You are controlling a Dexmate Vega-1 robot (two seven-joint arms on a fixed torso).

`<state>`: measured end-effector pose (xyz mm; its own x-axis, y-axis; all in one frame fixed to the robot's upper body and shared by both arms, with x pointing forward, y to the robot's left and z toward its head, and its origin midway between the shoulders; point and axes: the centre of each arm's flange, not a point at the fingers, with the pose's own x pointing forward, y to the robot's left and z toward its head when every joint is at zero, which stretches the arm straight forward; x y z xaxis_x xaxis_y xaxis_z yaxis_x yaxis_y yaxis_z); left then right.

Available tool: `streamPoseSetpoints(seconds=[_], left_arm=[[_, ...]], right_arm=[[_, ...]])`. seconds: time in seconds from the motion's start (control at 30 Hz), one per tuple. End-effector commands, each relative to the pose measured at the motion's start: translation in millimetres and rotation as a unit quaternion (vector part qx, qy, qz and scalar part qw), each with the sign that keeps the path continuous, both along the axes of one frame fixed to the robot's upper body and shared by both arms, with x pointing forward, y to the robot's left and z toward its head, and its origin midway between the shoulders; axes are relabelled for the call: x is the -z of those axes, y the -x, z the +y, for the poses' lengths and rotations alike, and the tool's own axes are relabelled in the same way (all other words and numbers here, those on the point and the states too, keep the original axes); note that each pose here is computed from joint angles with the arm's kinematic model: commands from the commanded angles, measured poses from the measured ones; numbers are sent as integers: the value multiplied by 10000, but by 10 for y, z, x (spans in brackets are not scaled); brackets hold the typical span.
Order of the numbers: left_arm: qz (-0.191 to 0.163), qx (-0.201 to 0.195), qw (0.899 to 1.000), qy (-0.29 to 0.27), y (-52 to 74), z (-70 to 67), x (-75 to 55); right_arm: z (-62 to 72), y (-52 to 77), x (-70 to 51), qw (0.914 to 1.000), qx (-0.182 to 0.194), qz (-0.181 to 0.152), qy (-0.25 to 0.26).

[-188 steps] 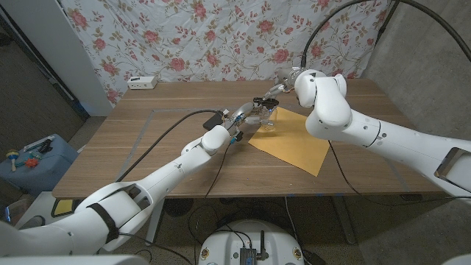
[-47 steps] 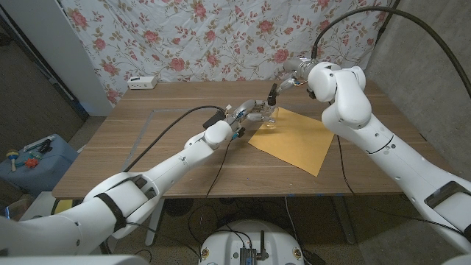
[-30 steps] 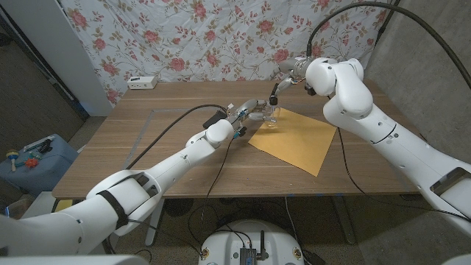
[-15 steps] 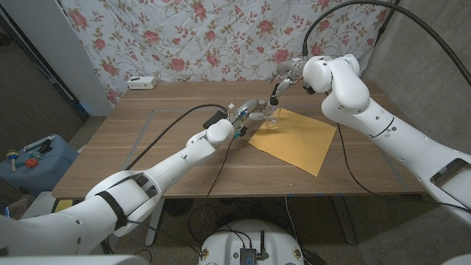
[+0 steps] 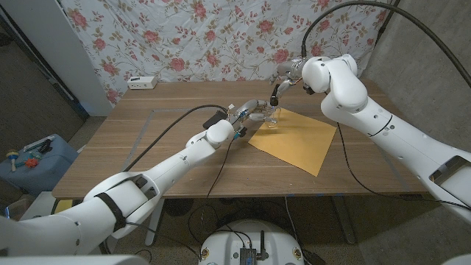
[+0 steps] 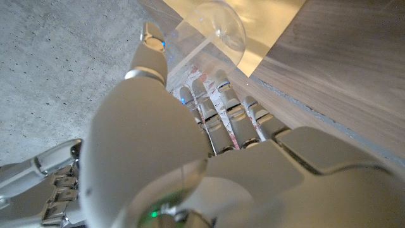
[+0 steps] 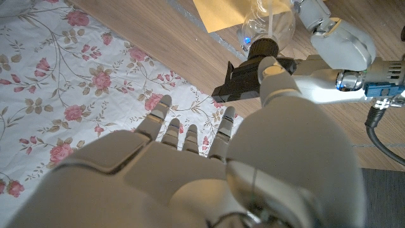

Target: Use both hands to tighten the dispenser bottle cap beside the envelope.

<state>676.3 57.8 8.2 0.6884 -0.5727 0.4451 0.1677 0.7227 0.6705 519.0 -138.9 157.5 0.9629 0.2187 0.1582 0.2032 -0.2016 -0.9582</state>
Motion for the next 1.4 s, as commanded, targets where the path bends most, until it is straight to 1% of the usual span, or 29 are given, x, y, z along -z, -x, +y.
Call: streamPoseSetpoints(seconds=[0.03,0.27,0.43,0.67,1.13,1.4], left_arm=[[4,-5,10000,-6,-9,0,-10],[6,-15,10000,12,-16,6,-10],[2,-22,10000,22,-22,16,-14],[-18,-24,10000,41,-26,21,-21],[-40,-34,10000,56,-24,47,-34],[-42,-33,10000,73,-19,47,-24]], right_arm=[[-34,-42,10,10000,6,59,-75],[-41,-60,15,9999,33,116,-115],[-36,-61,22,9998,46,93,-164],[-43,-83,61,9995,56,91,-312],[6,-102,100,9987,49,1,-500],[16,-80,106,9981,188,-41,-587]])
